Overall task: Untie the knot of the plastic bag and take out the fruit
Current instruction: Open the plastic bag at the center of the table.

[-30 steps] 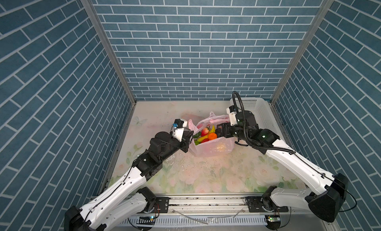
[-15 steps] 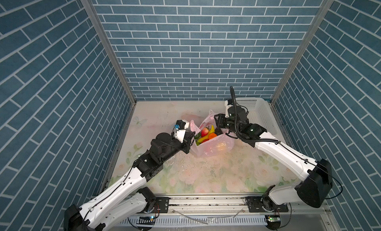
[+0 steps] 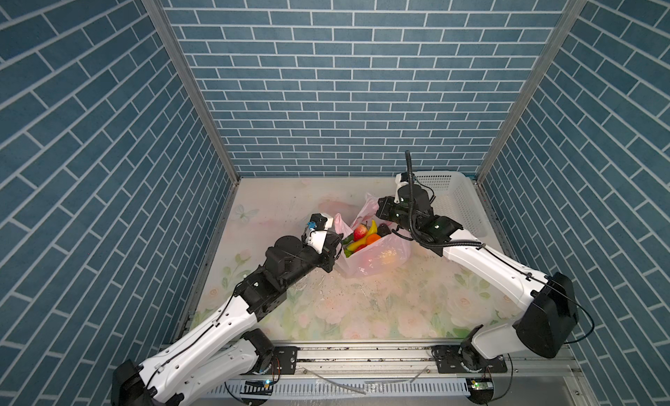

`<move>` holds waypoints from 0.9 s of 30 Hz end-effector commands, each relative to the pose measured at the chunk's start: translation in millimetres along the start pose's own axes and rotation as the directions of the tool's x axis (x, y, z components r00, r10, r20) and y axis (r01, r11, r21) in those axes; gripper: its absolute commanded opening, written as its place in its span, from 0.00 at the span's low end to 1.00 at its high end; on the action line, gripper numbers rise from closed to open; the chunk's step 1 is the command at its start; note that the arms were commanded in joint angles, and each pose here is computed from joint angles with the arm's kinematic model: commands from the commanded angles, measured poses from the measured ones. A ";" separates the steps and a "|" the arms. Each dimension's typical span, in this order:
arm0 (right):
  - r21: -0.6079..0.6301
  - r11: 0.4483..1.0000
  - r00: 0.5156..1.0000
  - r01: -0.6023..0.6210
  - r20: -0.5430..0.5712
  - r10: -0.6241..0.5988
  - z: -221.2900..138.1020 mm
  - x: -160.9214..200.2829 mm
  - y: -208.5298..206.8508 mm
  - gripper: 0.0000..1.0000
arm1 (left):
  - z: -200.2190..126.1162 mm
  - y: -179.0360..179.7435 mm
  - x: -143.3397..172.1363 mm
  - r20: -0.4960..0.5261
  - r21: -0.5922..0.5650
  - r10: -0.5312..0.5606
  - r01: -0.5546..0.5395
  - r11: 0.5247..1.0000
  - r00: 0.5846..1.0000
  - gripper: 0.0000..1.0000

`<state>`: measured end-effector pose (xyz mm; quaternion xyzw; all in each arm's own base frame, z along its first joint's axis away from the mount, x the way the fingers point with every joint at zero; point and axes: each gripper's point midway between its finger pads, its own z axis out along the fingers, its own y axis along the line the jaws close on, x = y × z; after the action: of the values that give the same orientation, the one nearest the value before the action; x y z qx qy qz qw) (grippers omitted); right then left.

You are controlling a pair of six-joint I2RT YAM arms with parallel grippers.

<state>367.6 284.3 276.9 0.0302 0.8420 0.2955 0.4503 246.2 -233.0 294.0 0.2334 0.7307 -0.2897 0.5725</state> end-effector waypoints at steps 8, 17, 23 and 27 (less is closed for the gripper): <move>-0.083 0.995 0.990 -0.048 -0.136 0.036 -65.3 -16.1 -7.6 0.00 | -2.2 22.4 2.2 0.004 -0.130 0.021 -0.021 0.991 1.000 0.00; -0.078 0.996 0.938 -0.045 -0.345 0.016 -123.2 -2.8 -48.3 0.00 | -5.3 44.1 16.9 -0.039 -0.222 0.035 -0.043 0.974 0.999 0.00; 0.150 0.986 0.948 0.076 -0.318 -0.024 -132.0 -6.5 -106.1 0.00 | -8.8 51.8 12.2 -0.034 -0.254 0.042 -0.049 0.966 0.999 0.00; 0.299 0.943 0.954 0.149 -0.292 -0.059 -136.2 -18.2 -141.1 0.00 | -12.6 57.0 11.2 -0.040 -0.276 0.053 -0.062 0.959 0.998 0.00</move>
<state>302.7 129.9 275.1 0.0215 0.9229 0.2175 0.3169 272.3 -192.5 274.9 0.1788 0.7643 -0.1837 0.5917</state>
